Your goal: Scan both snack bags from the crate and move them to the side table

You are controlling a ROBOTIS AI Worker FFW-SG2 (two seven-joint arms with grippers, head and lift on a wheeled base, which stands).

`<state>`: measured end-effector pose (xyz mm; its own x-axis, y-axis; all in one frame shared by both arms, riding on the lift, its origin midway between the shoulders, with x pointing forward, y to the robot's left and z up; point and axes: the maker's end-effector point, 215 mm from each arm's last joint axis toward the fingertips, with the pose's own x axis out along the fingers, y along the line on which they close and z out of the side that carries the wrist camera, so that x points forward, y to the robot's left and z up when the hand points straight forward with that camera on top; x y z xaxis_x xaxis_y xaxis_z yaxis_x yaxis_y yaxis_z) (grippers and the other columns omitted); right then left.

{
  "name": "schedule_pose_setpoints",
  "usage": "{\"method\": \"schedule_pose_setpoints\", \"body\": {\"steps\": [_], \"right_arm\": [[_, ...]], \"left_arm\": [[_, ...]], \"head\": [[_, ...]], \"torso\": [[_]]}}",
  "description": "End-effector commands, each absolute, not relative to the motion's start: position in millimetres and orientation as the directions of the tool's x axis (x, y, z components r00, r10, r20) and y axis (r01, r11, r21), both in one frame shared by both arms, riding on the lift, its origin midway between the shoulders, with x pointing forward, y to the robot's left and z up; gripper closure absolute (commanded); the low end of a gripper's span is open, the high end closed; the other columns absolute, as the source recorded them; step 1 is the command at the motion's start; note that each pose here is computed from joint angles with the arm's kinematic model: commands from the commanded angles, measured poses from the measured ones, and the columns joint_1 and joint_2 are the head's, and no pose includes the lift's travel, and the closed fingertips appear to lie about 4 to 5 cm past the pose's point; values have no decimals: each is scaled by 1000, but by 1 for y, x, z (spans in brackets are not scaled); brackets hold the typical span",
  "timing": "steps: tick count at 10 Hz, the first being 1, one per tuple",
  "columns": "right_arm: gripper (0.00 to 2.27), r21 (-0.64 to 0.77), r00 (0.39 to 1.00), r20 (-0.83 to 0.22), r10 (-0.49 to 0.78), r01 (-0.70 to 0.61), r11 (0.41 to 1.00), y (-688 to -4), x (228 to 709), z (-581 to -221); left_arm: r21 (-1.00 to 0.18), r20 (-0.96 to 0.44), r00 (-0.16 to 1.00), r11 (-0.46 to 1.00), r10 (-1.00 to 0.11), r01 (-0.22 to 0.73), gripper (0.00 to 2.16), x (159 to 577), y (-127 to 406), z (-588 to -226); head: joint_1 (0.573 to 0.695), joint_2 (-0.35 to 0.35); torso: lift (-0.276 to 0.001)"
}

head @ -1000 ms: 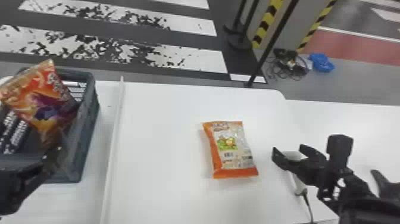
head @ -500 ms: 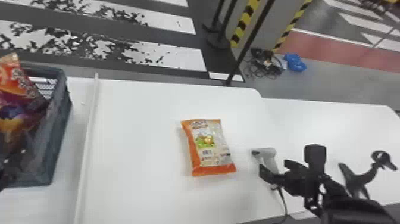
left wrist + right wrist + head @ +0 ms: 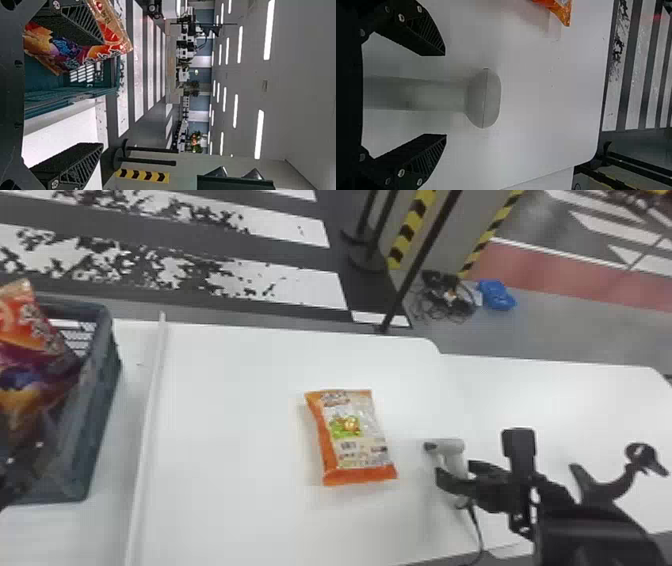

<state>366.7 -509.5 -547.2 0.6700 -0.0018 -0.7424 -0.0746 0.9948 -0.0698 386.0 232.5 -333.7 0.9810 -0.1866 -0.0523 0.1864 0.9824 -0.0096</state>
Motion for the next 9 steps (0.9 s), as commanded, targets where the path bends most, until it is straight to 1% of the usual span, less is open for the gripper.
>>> {"method": "schedule_pose_setpoints", "body": {"steps": [1, 2, 3, 4, 6, 8, 9], "right_arm": [[620, -79, 654, -757, 1, -93, 993, -512, 368, -549], [988, -84, 639, -769, -4, -96, 992, -515, 367, -551], [1798, -89, 628, -778, -14, -89, 992, -518, 365, -553], [2223, -97, 618, -786, -36, -66, 993, -523, 362, -555], [2246, -91, 633, -773, -32, -60, 994, -521, 364, -548], [2246, -84, 659, -752, -34, -44, 996, -507, 367, -528], [2246, -66, 660, -751, -25, -38, 997, -494, 367, -518]], "left_arm": [[-8, -53, 981, 982, -186, 186, 90, 386, 234, -334], [-9, -55, 981, 982, -187, 187, 90, 386, 234, -335], [-11, -54, 981, 982, -187, 187, 90, 387, 234, -335], [-14, -54, 981, 982, -187, 186, 90, 388, 234, -336], [-16, -58, 981, 983, -185, 184, 90, 389, 235, -339], [-19, -59, 981, 983, -183, 182, 90, 390, 236, -341], [-19, -59, 982, 983, -182, 181, 90, 391, 236, -343]], "head": [[695, -350], [695, -350], [695, -350], [695, -350], [695, -350], [695, -350], [695, -350]], "torso": [[-75], [-75], [-75], [-75], [-75], [-75], [-75]]}}
